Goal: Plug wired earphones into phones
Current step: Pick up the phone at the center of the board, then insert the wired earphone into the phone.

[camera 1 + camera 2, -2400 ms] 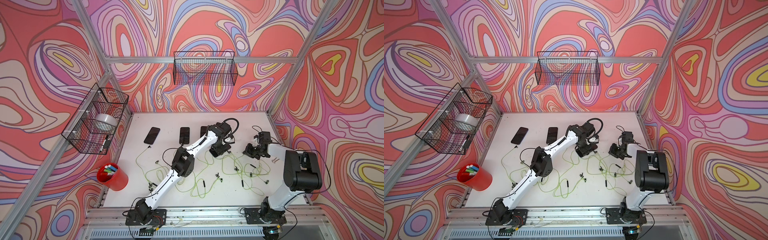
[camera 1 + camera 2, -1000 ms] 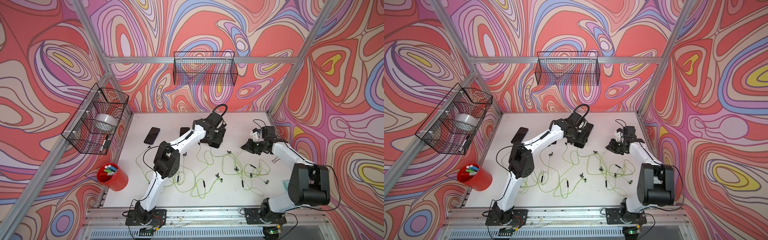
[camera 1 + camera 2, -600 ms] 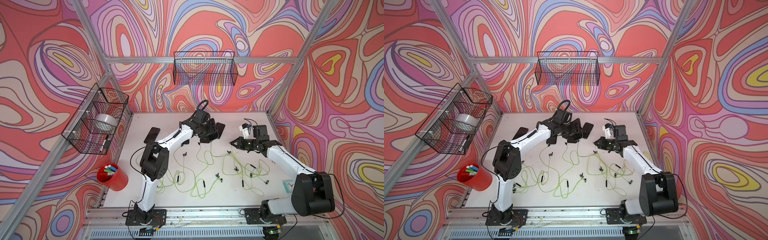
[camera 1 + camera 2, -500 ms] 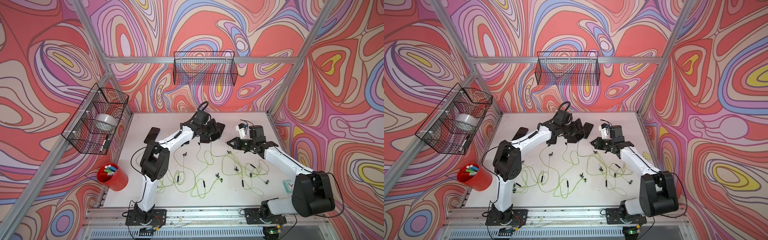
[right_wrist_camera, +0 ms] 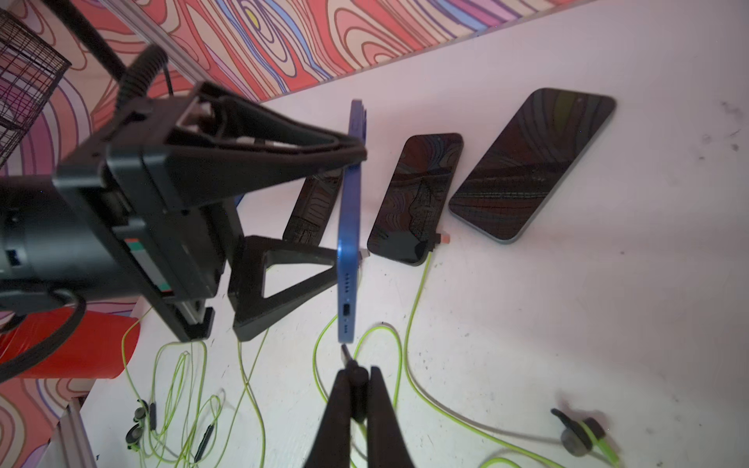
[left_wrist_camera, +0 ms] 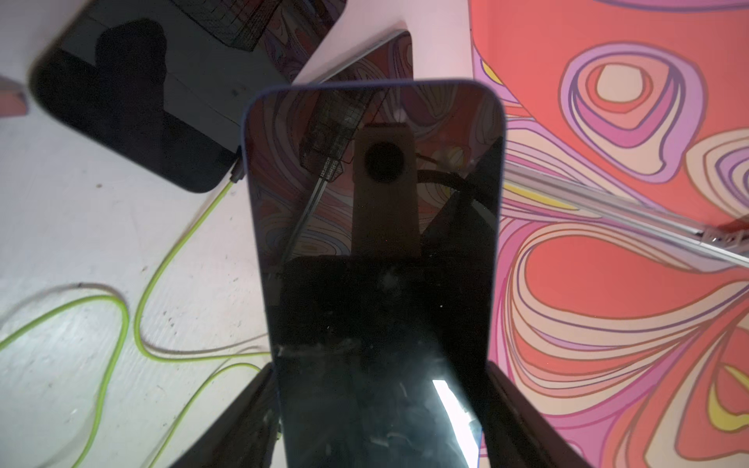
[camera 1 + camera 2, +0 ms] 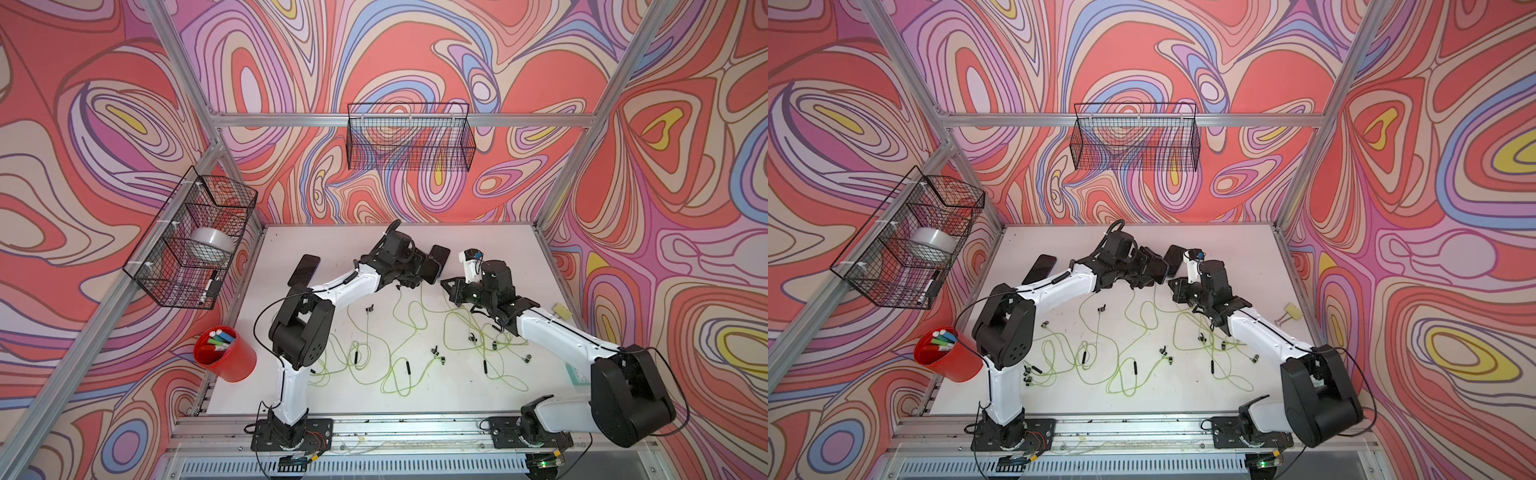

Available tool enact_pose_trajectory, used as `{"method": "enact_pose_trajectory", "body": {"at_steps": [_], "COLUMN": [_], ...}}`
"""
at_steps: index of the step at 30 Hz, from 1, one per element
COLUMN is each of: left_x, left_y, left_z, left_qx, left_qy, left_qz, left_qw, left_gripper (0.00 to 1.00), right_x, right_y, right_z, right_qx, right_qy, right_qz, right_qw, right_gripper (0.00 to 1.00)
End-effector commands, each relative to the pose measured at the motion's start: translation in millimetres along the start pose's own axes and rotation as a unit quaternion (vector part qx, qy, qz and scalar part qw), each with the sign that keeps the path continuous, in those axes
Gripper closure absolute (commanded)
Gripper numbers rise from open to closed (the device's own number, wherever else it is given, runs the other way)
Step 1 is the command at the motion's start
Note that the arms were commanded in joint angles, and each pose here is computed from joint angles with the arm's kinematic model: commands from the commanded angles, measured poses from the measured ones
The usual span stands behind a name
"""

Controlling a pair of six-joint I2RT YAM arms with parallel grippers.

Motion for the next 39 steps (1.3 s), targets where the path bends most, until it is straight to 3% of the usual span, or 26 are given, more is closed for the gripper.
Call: {"method": "enact_pose_trajectory", "body": {"at_steps": [1,9,39], "left_x": [4,5,10], "left_y": [18,16,15], "left_z": [-29,-23,-20], "left_qx": [0.077,0.085,0.100], "left_qy": [0.068,0.102,0.103], "left_qz": [0.009,0.023,0.036], "left_qw": [0.995,0.991,0.989], "left_gripper": [1.00,1.00,1.00], "right_x": [-15,-19,-23], "right_y": [9,3,-16], "right_z": [0,6,8], "right_qx": [0.023,0.016,0.022], "right_qy": [0.020,0.035,0.040], "right_qz": [-0.051,-0.052,-0.045], "right_qw": [0.998,0.998,0.998], "right_gripper": [1.00,1.00,1.00]}}
Point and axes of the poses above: each gripper's point midway between its finger pads, its own y axis back along the fingers, its own z axis along the line the jaws close on, x = y × z, the point moved 6 cm from there along y, back along the fingers, and after that the axes turned 3 degrees about y, right-handed, at the moved point
